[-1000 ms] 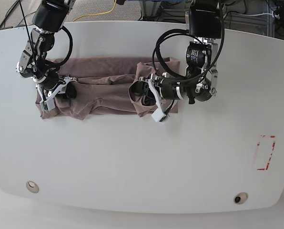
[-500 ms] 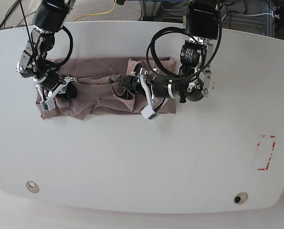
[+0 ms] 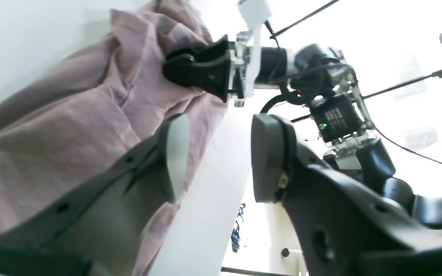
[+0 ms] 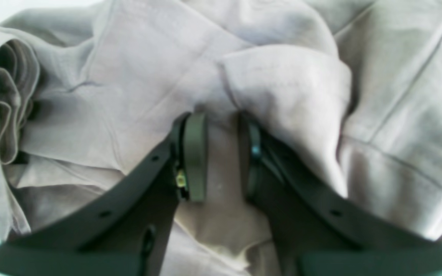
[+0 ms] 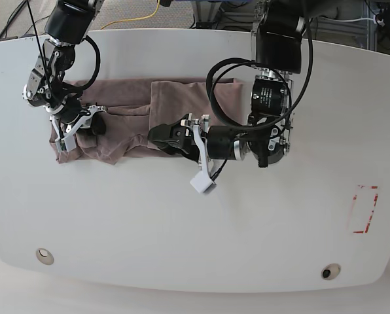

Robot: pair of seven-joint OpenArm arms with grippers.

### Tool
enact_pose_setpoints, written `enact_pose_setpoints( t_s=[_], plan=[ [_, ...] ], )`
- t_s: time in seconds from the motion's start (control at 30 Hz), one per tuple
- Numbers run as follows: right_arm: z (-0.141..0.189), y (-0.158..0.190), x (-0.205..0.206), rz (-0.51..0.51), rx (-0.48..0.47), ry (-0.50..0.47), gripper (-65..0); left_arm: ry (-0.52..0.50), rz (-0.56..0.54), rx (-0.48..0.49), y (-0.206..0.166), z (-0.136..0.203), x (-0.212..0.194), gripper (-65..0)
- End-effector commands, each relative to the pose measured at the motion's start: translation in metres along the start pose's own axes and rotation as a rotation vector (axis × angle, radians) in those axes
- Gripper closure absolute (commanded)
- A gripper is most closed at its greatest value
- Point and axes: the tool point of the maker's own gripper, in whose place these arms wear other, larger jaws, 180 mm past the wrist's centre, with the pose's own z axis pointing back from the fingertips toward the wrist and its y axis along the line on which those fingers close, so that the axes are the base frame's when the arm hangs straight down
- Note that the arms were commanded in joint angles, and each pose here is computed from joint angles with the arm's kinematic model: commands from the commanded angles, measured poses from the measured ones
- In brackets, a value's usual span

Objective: Layout the t-shirt on the table in an organized manner, then fold the t-shirt properly
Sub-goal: 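Lay the end onto the t-shirt's middle and open the left gripper, then grasp the folded end with the left gripper while the right holds the other end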

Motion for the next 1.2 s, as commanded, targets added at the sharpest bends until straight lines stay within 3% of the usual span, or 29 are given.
enact_pose_setpoints(
  t_s=[0.0, 0.23, 0.47, 0.7, 0.83, 1.17],
  plan=[
    [0.001, -0.006, -0.016, 0.018, -0.029, 0.086, -13.2, -0.072, -0.052, 0.017, 0.002, 0.018, 0.029, -25.3],
    [0.001, -0.006, -0.015, 0.019, -0.03, 0.084, -13.2, -0.034, -0.107, 0.191, 0.042, 0.046, 0.025, -25.3],
    [0.005, -0.005, -0.008, 0.038, -0.036, 0.066, -13.2, 0.068, -0.153, 0.252, 0.052, 0.038, 0.004, -24.4],
    [0.004, -0.004, -0.007, 0.038, -0.035, 0.063, -13.2, 0.193, -0.208, 0.384, 0.074, 0.028, -0.032, -5.0],
    [0.005, -0.005, -0.007, 0.037, -0.036, 0.063, -13.2, 0.275, -0.219, 0.443, 0.083, 0.029, -0.062, -3.9],
    [0.005, -0.005, -0.006, 0.036, -0.038, 0.06, -13.2, 0.339, -0.271, 0.56, 0.093, 0.055, -0.088, -3.8]
  ],
)
